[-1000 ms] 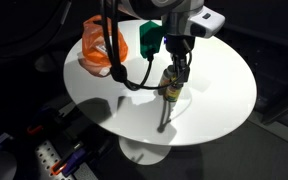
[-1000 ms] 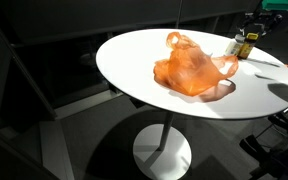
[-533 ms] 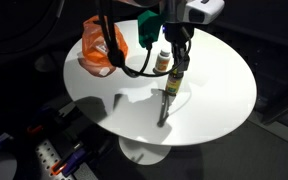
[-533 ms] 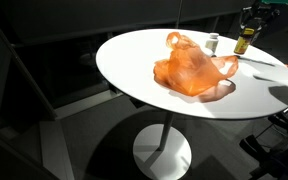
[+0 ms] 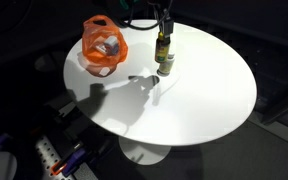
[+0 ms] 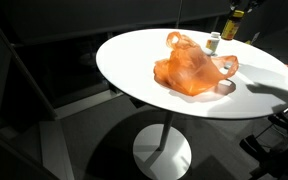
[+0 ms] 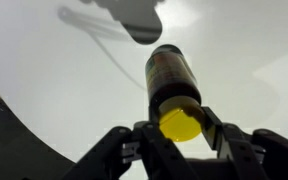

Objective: Put the bottle with the yellow cap in the plastic bag

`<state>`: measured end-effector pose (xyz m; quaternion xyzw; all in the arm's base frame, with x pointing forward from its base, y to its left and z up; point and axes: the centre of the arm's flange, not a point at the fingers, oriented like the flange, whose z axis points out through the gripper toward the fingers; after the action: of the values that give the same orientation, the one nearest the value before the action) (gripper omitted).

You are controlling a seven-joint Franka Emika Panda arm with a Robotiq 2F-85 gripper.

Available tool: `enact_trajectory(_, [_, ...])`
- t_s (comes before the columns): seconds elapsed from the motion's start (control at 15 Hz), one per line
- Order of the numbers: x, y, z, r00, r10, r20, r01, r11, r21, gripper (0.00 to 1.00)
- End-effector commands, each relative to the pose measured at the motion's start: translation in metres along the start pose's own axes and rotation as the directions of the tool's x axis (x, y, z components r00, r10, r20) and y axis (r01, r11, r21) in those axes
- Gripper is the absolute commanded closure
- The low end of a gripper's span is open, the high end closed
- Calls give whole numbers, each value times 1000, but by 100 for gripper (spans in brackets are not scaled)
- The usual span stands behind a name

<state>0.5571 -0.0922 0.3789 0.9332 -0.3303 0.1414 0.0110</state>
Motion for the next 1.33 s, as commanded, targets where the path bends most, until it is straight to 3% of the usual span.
enact_trajectory(0.0, [-31,-38,-35,998,-63,-8,63,997,45,80])
enact_trajectory(0.27, [-68,-77,-60,989,-149,4,148,983,110,80])
enact_trajectory(0.53, [-103,-94,-91,978,-204,41,195,968,160,80])
enact_trajectory(0.93, [-141,-101,-120,959,-264,103,240,949,203,80])
enact_trajectory(1.27, [-158,-92,-105,948,-277,157,248,952,180,80])
